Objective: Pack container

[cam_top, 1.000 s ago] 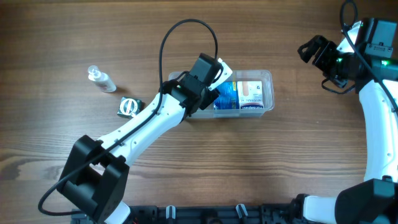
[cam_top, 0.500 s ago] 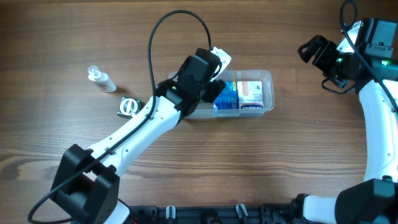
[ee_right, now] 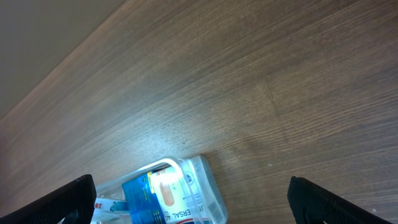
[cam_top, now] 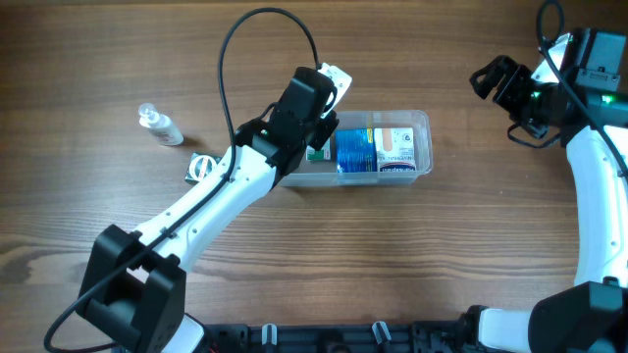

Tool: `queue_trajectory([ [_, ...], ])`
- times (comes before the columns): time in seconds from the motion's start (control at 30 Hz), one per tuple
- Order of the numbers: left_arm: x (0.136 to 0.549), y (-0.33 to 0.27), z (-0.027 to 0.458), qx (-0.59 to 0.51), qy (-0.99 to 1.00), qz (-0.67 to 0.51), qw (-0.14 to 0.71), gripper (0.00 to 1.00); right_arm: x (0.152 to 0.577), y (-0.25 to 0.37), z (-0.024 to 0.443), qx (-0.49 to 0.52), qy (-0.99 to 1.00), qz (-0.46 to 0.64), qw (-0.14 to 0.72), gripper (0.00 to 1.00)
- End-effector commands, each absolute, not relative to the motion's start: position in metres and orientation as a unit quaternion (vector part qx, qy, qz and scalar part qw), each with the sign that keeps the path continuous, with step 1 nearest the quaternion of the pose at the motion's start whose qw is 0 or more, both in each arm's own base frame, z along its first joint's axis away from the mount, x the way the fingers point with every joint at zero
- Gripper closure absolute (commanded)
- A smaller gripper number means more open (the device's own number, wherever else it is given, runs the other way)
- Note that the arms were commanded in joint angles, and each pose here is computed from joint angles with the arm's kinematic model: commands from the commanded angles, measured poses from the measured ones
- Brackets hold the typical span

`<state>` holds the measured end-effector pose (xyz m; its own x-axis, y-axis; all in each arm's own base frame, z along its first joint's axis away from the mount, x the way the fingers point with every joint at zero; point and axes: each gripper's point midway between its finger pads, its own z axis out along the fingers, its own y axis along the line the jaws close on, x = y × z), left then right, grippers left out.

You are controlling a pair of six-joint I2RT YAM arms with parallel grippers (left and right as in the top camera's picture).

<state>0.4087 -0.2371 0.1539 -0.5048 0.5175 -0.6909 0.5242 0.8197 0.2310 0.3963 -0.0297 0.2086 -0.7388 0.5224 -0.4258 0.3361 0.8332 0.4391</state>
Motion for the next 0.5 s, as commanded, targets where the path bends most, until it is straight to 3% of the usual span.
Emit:
queue_trajectory([
  [0.0, 0.408, -0.253, 0.147, 0.311, 0.866, -0.050, 0.388, 0.95, 0.395, -0.027, 0.220, 0.230, 0.912, 0.178, 0.288, 0.00],
  [0.47, 0.400, -0.243, 0.121, 0.301, 0.890, -0.045, 0.339, 0.96, 0.395, -0.027, 0.220, 0.231, 0.912, 0.178, 0.288, 0.00],
])
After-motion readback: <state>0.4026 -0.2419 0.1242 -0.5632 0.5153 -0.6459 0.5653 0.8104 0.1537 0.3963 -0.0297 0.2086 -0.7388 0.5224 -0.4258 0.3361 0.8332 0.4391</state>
